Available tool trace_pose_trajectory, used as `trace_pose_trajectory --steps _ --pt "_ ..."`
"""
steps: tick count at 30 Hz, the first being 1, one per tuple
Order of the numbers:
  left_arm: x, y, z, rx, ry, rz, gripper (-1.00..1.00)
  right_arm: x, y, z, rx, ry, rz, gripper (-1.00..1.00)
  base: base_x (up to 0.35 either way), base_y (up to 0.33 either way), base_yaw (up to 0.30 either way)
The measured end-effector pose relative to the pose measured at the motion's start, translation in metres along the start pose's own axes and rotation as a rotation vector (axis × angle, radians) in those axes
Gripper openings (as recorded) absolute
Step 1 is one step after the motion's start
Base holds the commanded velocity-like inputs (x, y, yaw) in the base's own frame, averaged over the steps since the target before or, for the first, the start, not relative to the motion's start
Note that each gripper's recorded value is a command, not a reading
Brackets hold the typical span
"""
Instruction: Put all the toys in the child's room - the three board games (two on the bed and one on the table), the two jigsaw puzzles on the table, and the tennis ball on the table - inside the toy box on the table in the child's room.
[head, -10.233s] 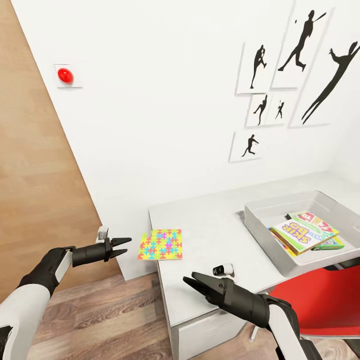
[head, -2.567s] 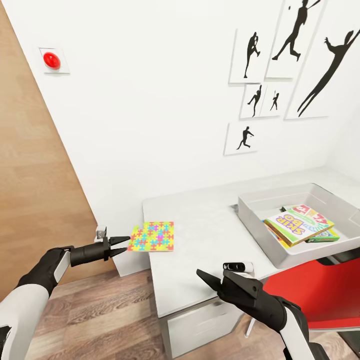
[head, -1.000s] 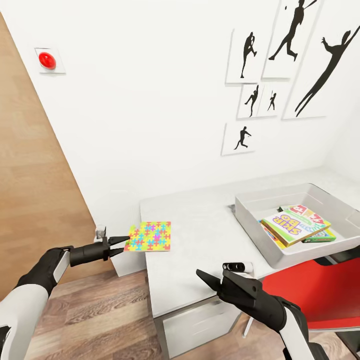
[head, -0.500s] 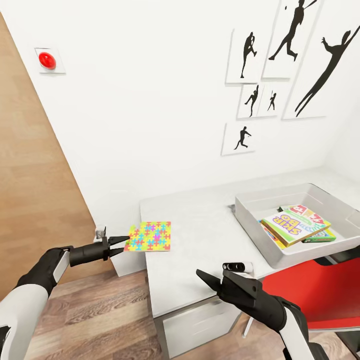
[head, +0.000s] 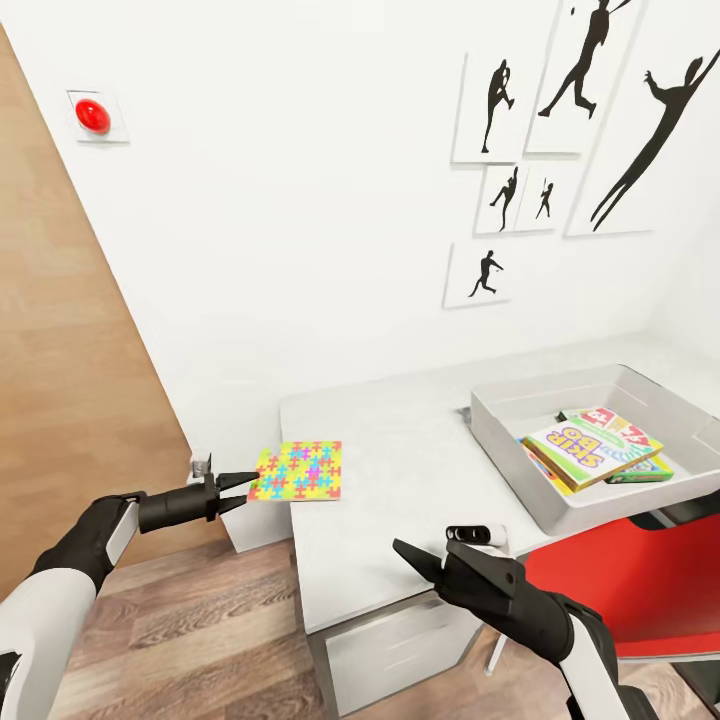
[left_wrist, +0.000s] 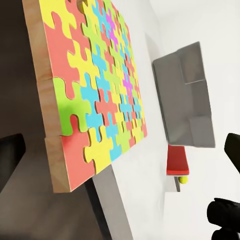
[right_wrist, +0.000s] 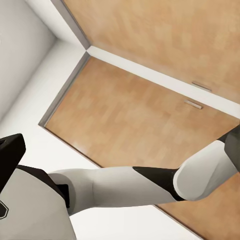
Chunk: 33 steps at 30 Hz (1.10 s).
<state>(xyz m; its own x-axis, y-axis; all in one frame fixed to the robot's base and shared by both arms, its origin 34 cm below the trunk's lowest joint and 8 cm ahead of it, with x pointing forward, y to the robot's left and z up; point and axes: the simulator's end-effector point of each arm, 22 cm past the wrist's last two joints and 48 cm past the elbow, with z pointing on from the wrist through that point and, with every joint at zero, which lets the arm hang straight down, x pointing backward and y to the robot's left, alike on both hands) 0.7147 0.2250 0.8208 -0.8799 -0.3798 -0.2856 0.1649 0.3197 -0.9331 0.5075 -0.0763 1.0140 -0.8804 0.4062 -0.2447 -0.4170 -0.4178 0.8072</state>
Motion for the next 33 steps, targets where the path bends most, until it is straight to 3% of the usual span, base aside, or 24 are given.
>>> trace_pose_trajectory --steps 33 --pt "0.0024 0.0062 0.0019 0.000 0.000 0.001 1.00 0.0024 -0.0055 -0.0035 -0.001 -0.001 0.001 1.00 0.000 -0.016 0.000"
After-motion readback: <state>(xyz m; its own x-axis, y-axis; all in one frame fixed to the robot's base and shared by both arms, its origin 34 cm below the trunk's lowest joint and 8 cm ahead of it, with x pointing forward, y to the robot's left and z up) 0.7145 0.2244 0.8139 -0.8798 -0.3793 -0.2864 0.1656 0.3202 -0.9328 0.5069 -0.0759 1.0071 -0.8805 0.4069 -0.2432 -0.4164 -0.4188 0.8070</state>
